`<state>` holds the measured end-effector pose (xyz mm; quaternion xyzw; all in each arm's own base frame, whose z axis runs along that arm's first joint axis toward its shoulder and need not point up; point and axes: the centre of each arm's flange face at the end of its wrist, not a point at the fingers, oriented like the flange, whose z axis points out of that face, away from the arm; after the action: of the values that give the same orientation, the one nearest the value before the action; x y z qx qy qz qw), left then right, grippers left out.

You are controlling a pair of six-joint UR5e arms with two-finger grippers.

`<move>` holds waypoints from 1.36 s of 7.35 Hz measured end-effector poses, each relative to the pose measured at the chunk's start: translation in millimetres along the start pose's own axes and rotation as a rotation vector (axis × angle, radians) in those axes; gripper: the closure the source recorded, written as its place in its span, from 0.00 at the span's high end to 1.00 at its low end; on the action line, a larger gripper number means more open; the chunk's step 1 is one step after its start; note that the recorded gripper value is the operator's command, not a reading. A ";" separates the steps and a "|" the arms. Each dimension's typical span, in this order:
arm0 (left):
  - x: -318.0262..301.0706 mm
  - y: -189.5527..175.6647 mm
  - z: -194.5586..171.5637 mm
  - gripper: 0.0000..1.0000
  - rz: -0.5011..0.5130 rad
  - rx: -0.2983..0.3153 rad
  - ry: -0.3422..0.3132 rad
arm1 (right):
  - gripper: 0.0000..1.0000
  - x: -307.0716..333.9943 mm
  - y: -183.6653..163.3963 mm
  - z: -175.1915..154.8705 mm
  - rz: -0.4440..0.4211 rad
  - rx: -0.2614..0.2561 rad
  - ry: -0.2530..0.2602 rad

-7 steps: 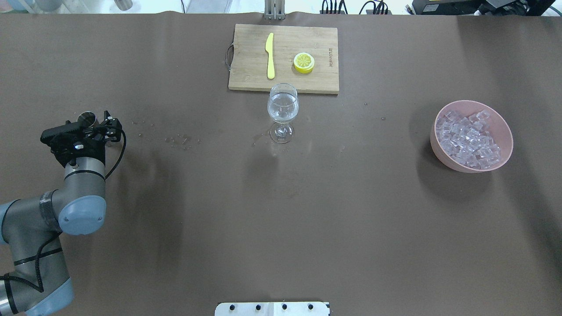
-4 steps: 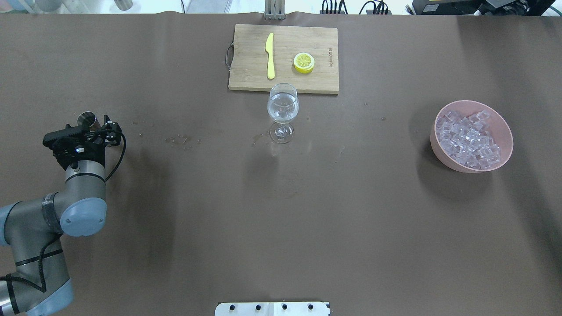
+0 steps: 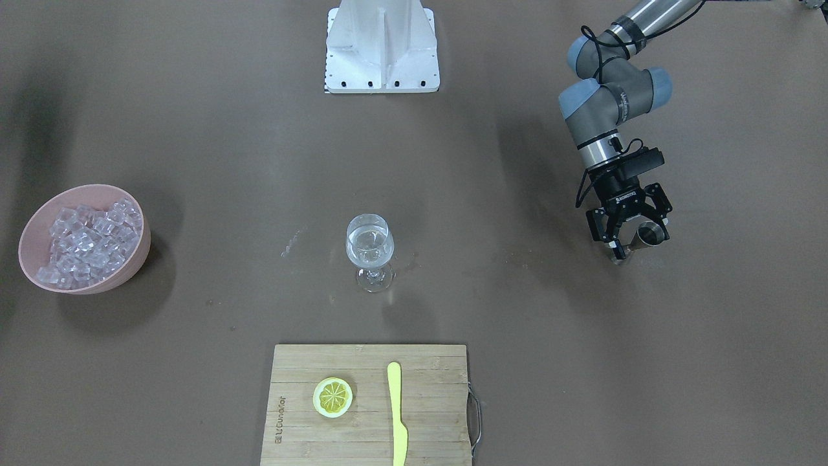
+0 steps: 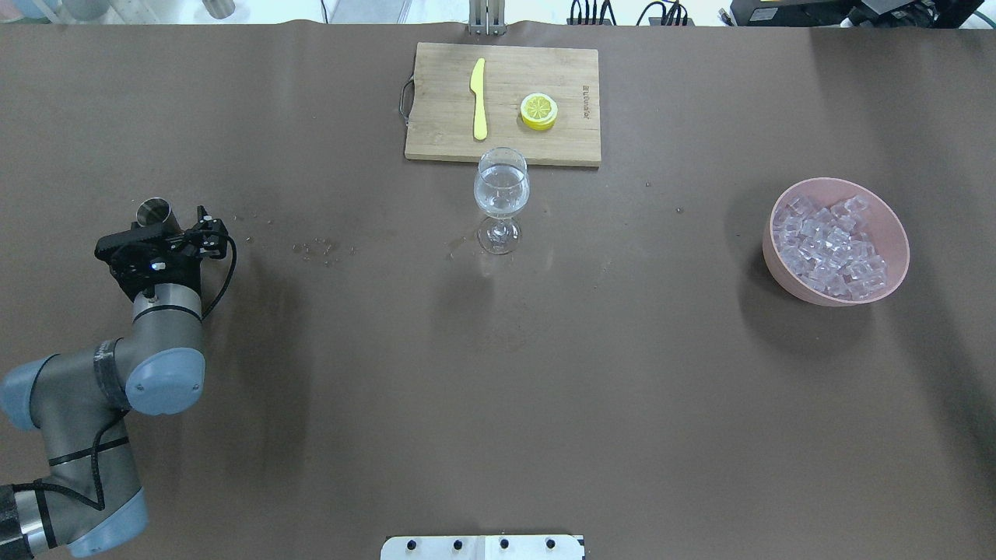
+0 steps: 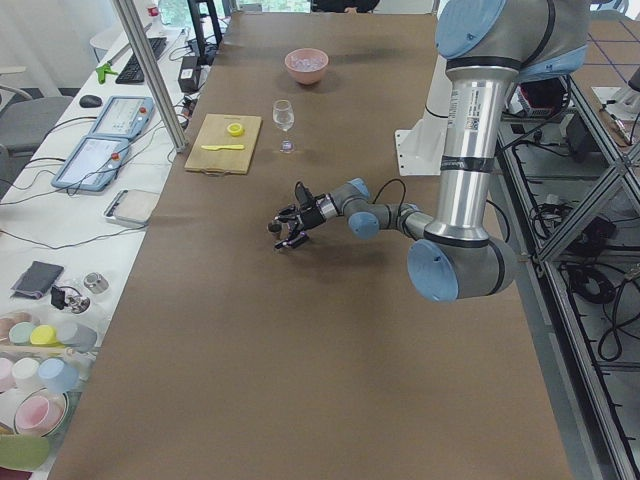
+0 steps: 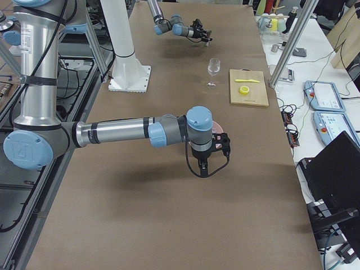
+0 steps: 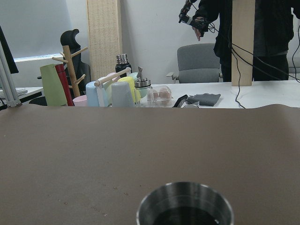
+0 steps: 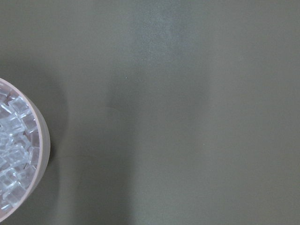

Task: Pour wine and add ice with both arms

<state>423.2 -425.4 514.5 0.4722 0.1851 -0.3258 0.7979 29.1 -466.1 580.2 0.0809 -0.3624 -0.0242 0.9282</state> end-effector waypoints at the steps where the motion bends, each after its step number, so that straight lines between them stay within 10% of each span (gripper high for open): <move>1: 2.4 6.1 4.3 0.92 -0.007 -0.001 0.007 | 1.00 0.1 -0.1 0.2 0.001 0.000 0.000; 5: -0.5 13.3 9.4 0.63 -0.031 -0.004 0.030 | 1.00 0.1 -0.6 0.2 0.000 0.001 0.000; 10: -5.1 10.5 7.4 0.56 -0.065 -0.009 0.058 | 1.00 -0.2 -1.1 -0.1 0.003 0.002 0.000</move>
<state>426.7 -426.5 527.8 0.4717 0.2248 -0.3369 0.7832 29.1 -467.2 579.8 0.0812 -0.3626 -0.0228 0.9281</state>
